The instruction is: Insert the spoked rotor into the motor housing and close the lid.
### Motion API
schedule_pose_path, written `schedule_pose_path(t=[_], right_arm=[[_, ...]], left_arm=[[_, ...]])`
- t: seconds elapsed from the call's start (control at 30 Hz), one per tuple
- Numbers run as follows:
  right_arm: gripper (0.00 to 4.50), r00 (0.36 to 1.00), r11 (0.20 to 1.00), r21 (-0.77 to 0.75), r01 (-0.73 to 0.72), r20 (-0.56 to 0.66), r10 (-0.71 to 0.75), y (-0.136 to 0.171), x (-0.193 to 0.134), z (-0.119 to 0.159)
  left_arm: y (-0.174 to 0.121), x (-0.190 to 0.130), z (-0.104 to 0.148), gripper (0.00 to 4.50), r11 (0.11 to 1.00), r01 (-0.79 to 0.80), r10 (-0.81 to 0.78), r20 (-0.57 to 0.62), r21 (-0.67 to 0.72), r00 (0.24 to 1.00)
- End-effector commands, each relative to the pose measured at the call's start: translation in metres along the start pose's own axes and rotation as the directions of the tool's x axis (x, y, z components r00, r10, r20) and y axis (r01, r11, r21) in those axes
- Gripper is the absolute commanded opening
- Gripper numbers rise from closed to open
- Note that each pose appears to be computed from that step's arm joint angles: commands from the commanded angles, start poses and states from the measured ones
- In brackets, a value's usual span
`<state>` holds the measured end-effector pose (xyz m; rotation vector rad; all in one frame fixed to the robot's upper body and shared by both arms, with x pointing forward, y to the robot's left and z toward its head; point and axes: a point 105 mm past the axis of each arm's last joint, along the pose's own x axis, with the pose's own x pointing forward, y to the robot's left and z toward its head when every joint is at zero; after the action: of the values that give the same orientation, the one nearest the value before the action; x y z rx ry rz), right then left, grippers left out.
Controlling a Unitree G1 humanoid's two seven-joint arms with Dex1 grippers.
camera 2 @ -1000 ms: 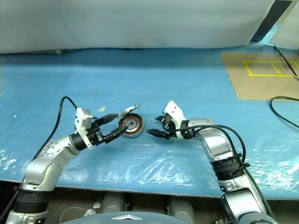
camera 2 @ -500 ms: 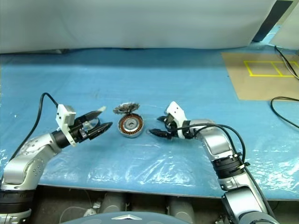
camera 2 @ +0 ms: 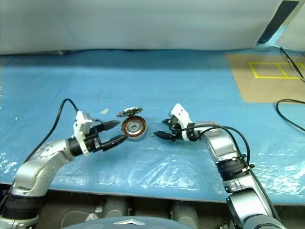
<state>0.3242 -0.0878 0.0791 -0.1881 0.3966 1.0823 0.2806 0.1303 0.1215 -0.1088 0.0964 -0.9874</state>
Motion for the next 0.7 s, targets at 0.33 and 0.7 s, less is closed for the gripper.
schedule_pose_path(t=[0.33,0.7], right_arm=[[3.68,1.000,1.000,0.003,0.011,0.012,-0.011,0.010,0.001,-0.003],[3.68,0.999,0.999,0.025,0.043,0.010,-0.043,0.011,0.001,-0.006]], left_arm=[[-0.001,0.032,0.017,4.36,0.992,0.102,-0.105,0.039,0.072,0.994],[0.018,0.049,0.034,4.36,0.996,0.020,-0.032,0.144,0.089,0.989]])
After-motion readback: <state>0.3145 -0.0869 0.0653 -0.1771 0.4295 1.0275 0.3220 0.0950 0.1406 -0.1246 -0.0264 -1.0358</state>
